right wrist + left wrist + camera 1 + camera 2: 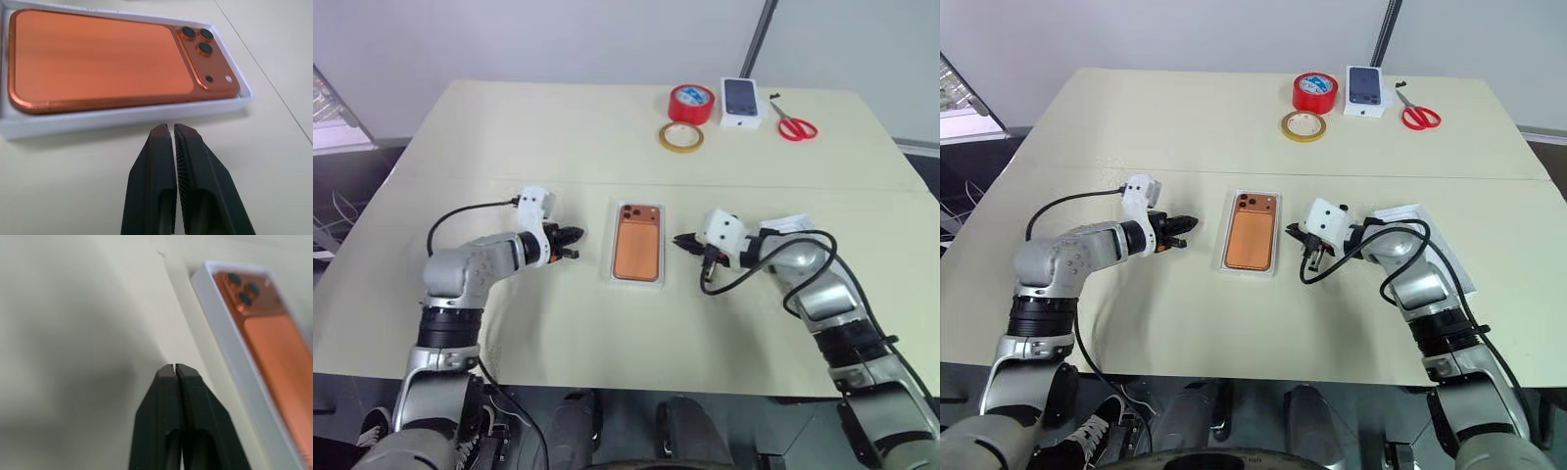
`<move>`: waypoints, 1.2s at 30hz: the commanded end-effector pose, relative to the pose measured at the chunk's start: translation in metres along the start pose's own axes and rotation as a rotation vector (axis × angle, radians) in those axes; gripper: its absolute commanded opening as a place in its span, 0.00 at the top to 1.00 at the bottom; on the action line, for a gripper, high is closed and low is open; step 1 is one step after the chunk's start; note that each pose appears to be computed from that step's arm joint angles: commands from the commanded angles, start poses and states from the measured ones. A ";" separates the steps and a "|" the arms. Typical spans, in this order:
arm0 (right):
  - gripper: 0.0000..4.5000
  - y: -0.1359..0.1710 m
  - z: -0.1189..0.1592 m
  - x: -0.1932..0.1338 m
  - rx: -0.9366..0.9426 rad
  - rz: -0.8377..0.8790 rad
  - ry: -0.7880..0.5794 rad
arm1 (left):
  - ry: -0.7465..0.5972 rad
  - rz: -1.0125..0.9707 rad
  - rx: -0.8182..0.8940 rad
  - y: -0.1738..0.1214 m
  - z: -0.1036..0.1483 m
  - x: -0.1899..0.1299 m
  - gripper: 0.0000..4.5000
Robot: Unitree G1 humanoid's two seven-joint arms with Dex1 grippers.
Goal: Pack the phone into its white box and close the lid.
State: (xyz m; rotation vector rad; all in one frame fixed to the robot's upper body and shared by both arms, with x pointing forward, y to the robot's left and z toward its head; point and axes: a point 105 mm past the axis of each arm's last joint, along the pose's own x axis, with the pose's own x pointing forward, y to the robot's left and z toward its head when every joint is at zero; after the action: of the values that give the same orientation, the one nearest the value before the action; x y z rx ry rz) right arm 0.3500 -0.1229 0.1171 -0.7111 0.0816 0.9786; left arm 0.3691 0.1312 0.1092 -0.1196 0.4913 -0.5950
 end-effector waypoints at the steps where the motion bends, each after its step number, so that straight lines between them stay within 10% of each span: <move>1: 0.99 -0.003 -0.002 0.007 -0.149 -0.007 0.070 | 0.044 -0.091 0.074 -0.021 -0.007 0.013 1.00; 7: 0.99 -0.006 -0.004 0.012 -0.212 -0.012 0.107 | 0.180 -0.218 0.169 -0.056 -0.032 0.038 1.00; 21: 0.99 -0.004 -0.043 -0.064 -0.137 -0.018 0.254 | 0.112 -0.556 0.231 -0.166 -0.005 0.083 1.00; 36: 0.99 -0.011 -0.059 -0.104 -0.124 -0.077 0.363 | 0.103 -0.527 0.292 -0.157 -0.005 0.094 1.00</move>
State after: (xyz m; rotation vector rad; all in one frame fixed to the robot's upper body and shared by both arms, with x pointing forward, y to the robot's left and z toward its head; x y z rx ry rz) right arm 0.3125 -0.2398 0.1012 -0.9646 0.3571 0.7798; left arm 0.3490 -0.0504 0.0912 0.0428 0.5271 -1.1824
